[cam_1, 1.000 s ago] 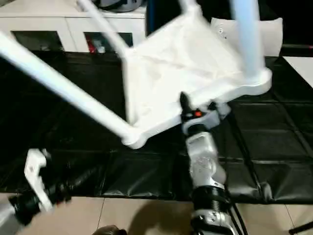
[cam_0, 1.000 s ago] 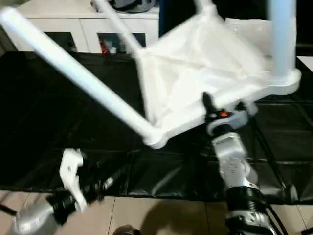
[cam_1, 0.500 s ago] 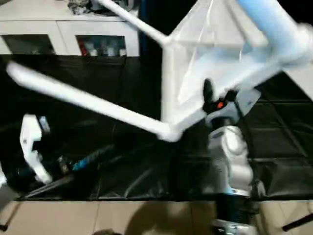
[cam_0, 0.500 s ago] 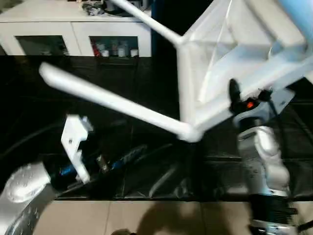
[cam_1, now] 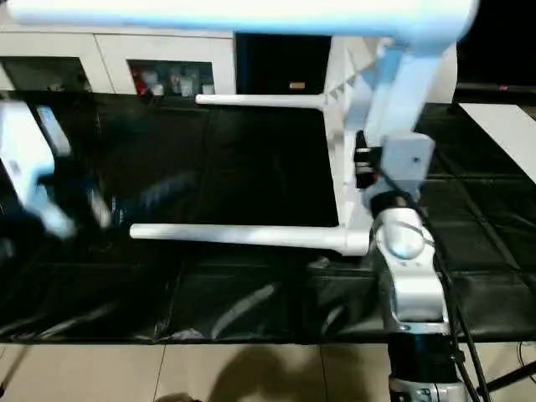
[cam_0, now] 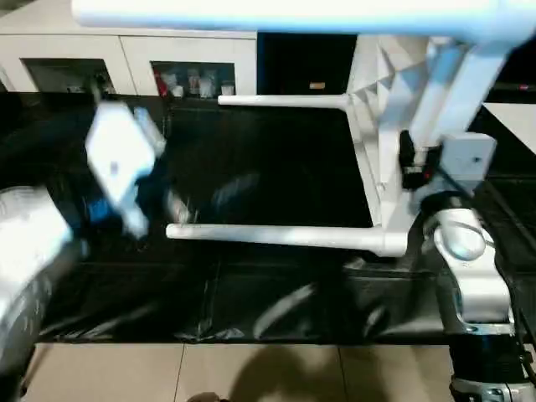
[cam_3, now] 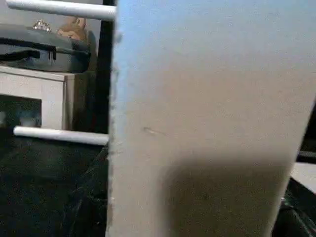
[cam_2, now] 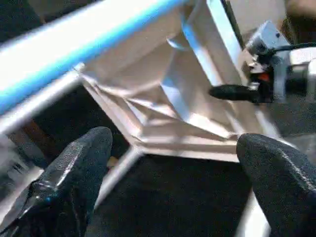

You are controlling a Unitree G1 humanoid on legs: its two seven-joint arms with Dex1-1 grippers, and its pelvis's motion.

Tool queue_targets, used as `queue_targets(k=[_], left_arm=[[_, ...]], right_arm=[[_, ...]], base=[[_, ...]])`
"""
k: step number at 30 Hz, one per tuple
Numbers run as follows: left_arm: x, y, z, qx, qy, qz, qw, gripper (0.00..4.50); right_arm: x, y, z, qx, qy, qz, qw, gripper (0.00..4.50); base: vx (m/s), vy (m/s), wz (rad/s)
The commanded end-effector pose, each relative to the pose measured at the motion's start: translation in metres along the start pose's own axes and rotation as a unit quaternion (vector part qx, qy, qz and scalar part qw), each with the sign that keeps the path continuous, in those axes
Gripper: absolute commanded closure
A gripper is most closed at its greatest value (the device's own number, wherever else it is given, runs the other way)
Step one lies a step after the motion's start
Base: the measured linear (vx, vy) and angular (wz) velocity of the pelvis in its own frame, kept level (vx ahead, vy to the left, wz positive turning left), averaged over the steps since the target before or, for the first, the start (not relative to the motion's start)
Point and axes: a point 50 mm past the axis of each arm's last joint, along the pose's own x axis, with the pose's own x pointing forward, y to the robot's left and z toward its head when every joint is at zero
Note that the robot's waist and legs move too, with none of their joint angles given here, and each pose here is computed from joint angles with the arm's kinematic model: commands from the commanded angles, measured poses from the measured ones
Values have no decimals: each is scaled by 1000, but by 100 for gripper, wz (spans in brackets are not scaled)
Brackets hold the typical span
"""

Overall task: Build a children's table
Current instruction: Flip table

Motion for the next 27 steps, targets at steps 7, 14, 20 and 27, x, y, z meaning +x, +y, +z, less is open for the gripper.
queue_targets(k=[7,14,20,27], left_arm=[[14,37,23,188,6,53,981,0],[29,53,19,242,23,73,967,0],[40,76,2,304,66,94,946,0],[49,84,7,318,49,92,942,18]], right_arm=[[1,12,7,-47,-10,32,998,252],[-4,29,9,-32,-11,67,997,252],[-12,42,10,-10,-13,96,995,217],[-20,41,6,-9,-4,95,995,142]], base=[[0,0,0],[0,0,0],[0,0,0],[0,0,0]])
